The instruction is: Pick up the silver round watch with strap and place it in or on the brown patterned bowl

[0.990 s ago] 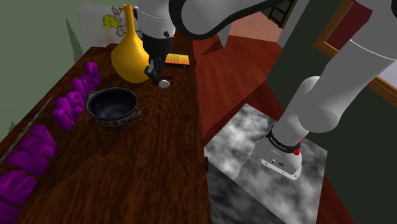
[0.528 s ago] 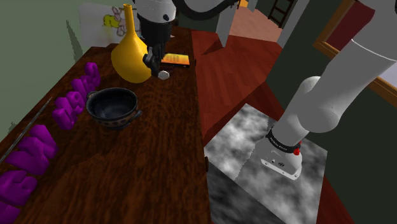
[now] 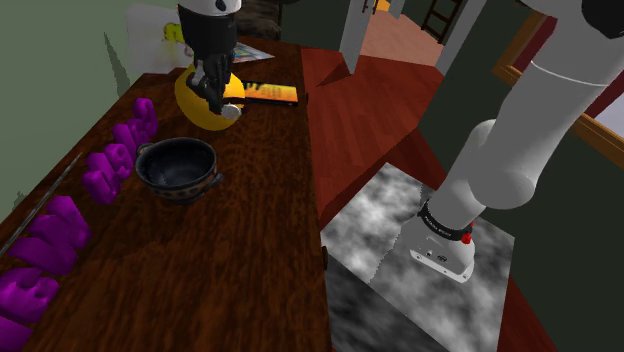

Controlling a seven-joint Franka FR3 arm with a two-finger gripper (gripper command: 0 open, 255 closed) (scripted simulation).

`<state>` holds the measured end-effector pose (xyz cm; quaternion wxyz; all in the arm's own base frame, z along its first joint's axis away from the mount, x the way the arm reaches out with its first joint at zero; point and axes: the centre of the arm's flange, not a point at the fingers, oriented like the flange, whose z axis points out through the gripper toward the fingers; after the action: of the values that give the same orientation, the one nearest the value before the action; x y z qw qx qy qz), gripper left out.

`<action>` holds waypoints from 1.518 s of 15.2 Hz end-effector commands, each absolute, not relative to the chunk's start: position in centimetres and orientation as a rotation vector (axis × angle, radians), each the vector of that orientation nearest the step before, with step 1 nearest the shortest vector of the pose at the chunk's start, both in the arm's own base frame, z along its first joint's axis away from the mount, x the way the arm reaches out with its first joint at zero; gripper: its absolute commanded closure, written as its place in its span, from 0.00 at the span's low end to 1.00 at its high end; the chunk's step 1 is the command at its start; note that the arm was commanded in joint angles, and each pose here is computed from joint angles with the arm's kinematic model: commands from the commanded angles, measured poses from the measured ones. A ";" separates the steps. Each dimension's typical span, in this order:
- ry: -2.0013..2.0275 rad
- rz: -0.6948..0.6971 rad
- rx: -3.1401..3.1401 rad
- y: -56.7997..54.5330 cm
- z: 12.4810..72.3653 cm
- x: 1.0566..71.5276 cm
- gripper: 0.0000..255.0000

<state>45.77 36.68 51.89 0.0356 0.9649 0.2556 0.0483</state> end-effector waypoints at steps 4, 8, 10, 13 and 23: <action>0.783 0.148 2.965 42.7 52.7 47.9 1.00; 0.783 0.148 2.965 47.6 53.2 49.7 1.00; 0.783 0.148 2.965 47.9 52.8 49.8 1.00; 0.783 0.148 2.965 47.9 51.2 49.8 1.00; 0.783 0.148 2.965 47.9 45.9 49.8 1.00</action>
<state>49.73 47.93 46.42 0.0356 0.9651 0.2549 0.0481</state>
